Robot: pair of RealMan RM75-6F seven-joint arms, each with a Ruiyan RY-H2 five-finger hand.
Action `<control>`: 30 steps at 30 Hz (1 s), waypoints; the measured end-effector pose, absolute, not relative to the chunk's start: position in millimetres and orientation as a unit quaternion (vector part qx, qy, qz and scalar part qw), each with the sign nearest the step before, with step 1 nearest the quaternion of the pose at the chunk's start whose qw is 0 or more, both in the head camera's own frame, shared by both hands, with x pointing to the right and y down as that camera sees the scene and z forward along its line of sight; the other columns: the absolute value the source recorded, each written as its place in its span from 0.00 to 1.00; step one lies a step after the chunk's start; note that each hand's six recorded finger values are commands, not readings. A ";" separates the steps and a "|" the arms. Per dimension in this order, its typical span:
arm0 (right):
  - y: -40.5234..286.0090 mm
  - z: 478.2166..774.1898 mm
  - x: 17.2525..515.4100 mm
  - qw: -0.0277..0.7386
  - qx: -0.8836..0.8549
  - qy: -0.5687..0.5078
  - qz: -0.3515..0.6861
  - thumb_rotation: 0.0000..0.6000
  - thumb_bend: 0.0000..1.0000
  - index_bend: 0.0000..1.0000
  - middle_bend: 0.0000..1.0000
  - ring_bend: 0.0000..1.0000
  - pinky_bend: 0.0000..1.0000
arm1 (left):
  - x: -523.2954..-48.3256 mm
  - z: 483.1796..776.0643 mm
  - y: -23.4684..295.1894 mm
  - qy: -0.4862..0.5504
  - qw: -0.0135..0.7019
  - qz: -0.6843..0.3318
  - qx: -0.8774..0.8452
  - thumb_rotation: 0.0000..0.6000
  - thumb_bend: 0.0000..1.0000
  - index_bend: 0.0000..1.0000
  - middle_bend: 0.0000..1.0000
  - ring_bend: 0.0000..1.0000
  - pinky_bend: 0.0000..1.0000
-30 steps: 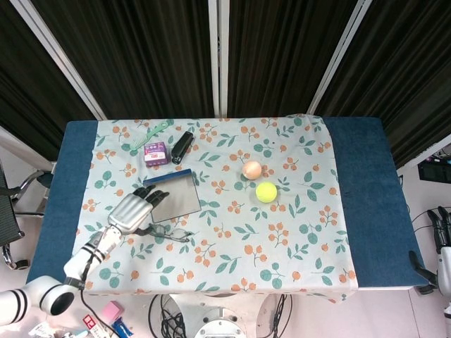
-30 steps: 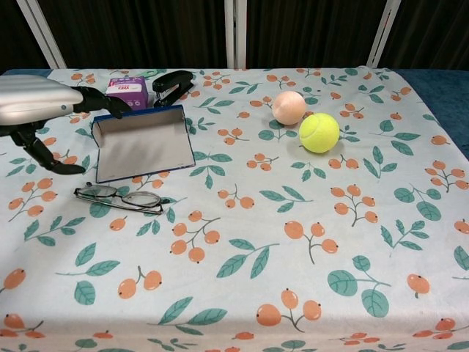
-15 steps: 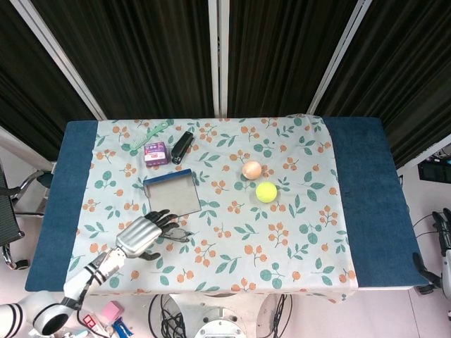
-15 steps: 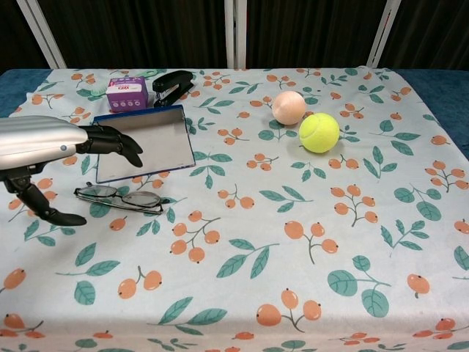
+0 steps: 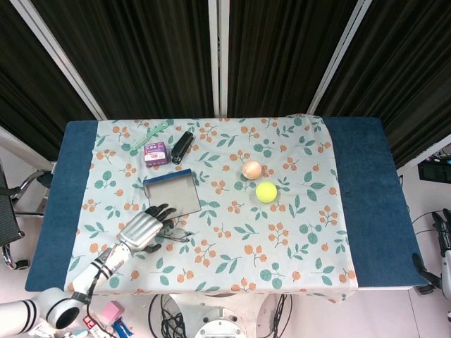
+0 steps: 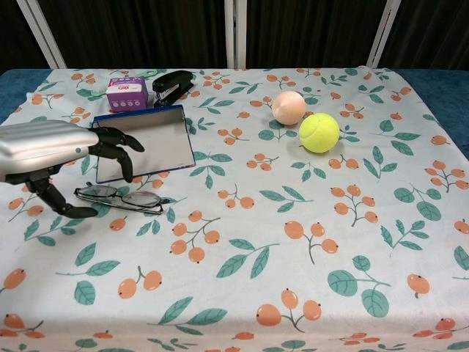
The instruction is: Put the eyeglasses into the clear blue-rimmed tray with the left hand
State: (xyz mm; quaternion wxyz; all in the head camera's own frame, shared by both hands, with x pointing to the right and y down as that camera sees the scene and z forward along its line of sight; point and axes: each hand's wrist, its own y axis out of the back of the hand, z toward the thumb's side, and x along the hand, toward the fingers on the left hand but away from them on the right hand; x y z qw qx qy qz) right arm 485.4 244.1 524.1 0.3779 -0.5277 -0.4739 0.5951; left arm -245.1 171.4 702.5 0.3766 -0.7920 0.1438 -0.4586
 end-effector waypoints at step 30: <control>244.4 526.9 486.6 0.376 -0.527 -0.472 0.598 1.00 0.23 0.00 0.00 0.00 0.00 | -260.9 710.5 174.1 0.118 0.383 -0.487 -0.776 0.99 0.38 0.47 0.09 0.05 0.18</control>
